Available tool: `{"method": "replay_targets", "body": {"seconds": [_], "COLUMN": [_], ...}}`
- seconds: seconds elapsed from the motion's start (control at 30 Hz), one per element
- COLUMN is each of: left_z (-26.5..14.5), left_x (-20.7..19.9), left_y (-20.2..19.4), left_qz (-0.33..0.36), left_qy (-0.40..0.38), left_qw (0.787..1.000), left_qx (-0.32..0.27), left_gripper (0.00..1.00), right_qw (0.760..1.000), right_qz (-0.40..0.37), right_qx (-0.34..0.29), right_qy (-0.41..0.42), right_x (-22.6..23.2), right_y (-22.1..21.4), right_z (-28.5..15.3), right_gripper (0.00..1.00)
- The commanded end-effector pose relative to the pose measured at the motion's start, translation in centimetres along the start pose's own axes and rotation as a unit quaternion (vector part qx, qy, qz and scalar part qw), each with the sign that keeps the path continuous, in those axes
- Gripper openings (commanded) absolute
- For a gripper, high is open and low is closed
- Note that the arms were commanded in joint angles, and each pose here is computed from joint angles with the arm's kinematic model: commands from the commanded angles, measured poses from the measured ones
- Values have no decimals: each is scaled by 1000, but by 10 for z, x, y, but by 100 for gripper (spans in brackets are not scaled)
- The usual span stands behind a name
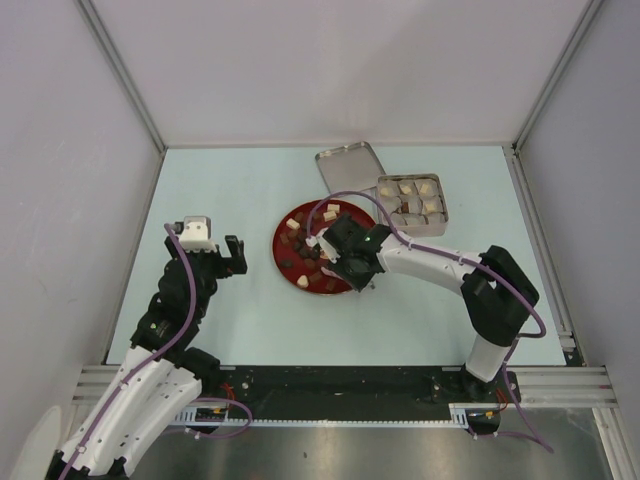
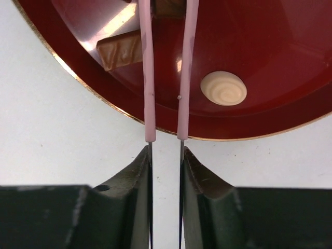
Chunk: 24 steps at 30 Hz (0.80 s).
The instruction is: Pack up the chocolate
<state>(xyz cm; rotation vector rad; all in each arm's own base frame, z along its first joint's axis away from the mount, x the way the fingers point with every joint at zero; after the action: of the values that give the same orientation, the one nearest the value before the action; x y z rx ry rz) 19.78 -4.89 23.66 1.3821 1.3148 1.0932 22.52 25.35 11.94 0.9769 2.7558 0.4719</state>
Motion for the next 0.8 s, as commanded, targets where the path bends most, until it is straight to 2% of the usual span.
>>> {"method": "replay_targets", "body": {"seconds": [0.0, 0.03, 0.1, 0.3, 0.53, 0.77], "left_z": [1, 1, 1, 1, 2, 3], "left_x": [-2, -2, -2, -2, -1, -2], "left_y": [1, 1, 1, 1, 0, 0], "left_qz": [8, 7, 8, 8, 11, 11], "left_qy": [-8, -8, -7, -7, -4, -4], "left_qw": [1000, 1000, 1000, 1000, 1000, 1000], "left_qx": [-6, -6, -5, -6, -3, -2], "left_gripper": [100, 100, 100, 100, 100, 100], "right_qw": [999, 999, 998, 991, 971, 943], "right_qz": [4, 11, 30, 86, 176, 273], "right_qx": [-29, -33, -49, -91, -148, -169], "right_qy": [-28, -30, -33, -42, -65, -87], "right_x": [-8, -10, -20, -57, -117, -165], "right_y": [10, 11, 14, 17, 11, -4], "right_z": [-4, -6, -13, -36, -69, -77], "right_gripper": [18, 13, 9, 3, 1, 1]}}
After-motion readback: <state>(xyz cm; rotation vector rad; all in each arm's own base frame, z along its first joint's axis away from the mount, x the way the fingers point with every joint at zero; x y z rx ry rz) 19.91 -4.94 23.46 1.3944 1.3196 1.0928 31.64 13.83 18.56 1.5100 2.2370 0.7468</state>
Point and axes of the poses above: each gripper's point midway between its finger pads, its own z axis out along the fingers, its own x axis along the line the jaws close on, y = z × x, the point moved 6 cm from there along -z, back along the fingers, and after that the axes turned 4 degrees about z, right-handed, at the moved point
